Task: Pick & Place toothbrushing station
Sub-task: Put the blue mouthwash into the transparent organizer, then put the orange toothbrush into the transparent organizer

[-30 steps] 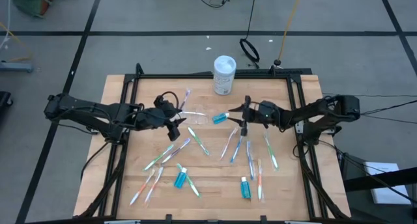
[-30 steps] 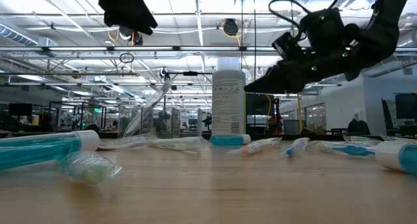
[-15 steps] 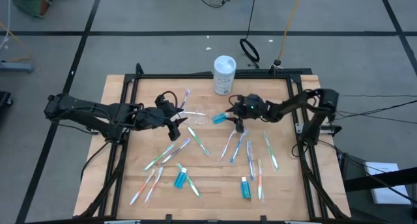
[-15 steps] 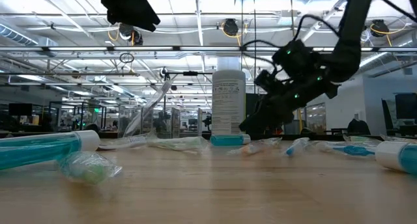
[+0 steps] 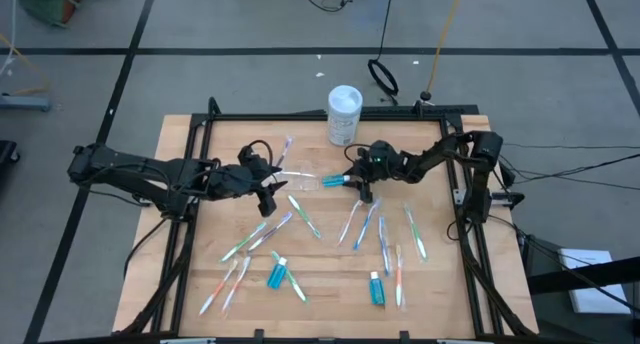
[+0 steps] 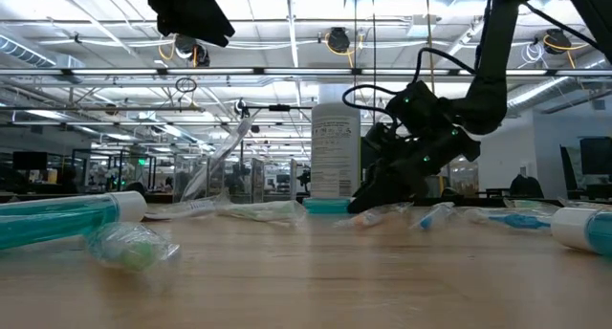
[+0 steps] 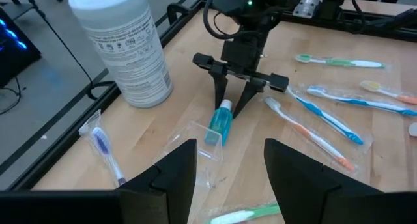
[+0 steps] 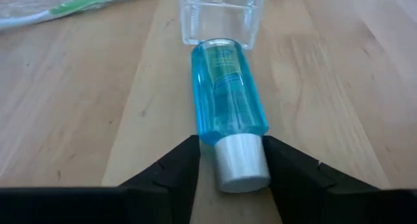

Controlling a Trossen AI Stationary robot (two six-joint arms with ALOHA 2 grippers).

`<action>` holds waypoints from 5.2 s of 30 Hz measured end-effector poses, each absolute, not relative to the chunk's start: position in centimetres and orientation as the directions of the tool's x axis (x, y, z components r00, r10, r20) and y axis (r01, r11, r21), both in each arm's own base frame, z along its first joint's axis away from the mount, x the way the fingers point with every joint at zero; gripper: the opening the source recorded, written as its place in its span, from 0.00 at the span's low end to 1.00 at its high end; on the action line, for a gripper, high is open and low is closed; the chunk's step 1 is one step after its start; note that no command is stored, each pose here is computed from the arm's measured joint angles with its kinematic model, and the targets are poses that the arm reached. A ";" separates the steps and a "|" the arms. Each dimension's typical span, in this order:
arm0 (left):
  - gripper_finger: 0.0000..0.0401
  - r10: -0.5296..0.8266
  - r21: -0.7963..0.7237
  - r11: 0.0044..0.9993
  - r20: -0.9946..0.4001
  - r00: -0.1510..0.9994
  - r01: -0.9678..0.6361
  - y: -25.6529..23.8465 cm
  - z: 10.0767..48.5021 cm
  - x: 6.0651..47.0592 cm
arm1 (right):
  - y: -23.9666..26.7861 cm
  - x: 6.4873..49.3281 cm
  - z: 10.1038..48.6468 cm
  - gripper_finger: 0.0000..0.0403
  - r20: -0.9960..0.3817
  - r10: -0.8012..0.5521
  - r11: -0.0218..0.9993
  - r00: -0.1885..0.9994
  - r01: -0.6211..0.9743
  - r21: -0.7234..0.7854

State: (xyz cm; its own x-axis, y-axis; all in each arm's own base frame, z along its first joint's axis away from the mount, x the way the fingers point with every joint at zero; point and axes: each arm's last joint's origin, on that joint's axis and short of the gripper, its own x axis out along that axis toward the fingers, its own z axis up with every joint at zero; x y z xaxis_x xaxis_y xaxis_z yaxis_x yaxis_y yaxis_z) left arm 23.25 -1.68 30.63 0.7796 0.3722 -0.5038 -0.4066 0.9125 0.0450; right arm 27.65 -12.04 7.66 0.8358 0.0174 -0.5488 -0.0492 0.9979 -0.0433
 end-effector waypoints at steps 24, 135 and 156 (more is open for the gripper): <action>0.46 0.380 0.124 0.921 -0.502 0.777 -0.370 -1.6 30.6 23.2 | -9.9 28.1 12.5 0.22 -0.507 -0.272 0.803 0.818 -0.097 -0.588; 0.46 0.463 0.106 0.880 -0.414 0.784 -0.464 1.0 33.1 20.3 | -3.7 31.7 10.8 0.26 -0.789 -0.153 0.800 0.595 0.544 0.255; 0.46 0.462 0.114 0.880 -0.432 0.775 -0.461 1.0 33.0 20.2 | -4.5 34.2 20.3 0.00 -0.081 -0.218 0.967 0.972 0.227 0.114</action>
State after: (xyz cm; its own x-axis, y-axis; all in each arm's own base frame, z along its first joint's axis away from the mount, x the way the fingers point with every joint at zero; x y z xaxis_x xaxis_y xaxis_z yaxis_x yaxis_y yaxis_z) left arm 20.20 0.98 32.96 0.7749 0.4619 -0.4316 -0.4611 0.8800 0.1140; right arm 34.18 -4.52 20.32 0.9725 -0.2184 -0.0812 0.2268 0.9672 0.1145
